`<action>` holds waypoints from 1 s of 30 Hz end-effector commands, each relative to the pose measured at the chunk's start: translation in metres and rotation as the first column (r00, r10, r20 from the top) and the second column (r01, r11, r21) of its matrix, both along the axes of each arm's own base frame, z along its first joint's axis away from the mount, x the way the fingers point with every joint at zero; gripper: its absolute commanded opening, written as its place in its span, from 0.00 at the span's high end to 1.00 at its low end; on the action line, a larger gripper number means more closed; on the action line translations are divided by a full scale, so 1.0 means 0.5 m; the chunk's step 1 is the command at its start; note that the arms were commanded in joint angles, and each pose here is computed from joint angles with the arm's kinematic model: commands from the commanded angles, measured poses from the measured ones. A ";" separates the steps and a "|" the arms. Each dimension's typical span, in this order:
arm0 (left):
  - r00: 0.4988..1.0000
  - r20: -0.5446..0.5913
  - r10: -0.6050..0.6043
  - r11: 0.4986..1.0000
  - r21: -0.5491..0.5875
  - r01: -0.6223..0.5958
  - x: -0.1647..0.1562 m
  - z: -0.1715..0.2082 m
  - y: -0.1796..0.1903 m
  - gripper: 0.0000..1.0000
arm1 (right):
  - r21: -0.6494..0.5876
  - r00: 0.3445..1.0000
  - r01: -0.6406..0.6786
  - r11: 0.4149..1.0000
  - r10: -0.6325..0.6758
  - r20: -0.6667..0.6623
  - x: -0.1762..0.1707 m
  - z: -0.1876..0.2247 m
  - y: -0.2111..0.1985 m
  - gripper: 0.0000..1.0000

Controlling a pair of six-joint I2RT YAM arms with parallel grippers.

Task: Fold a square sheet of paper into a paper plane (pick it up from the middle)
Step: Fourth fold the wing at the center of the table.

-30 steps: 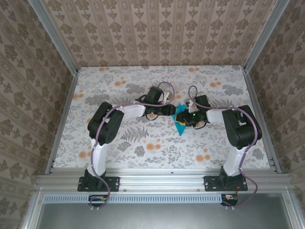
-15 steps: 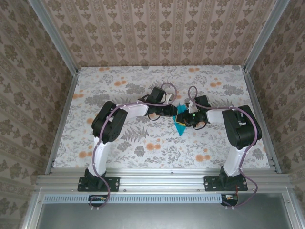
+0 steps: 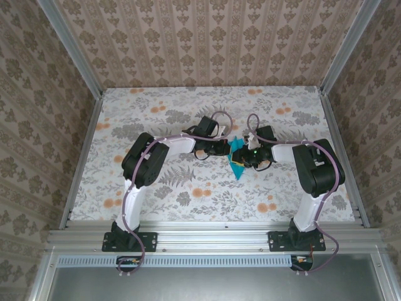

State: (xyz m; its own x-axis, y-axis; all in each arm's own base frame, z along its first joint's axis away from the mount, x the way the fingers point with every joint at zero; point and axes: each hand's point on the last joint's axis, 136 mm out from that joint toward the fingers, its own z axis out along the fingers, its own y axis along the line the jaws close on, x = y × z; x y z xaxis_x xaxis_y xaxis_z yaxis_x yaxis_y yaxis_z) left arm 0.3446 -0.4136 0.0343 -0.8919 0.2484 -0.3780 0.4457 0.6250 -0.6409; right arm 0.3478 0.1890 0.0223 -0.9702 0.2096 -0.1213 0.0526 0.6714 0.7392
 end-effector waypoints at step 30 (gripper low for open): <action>0.999 -0.018 -0.042 0.987 0.155 0.045 -0.013 -0.099 0.036 1.00 | 0.020 0.998 0.000 1.000 0.002 -0.063 -0.097 0.019 0.007 0.86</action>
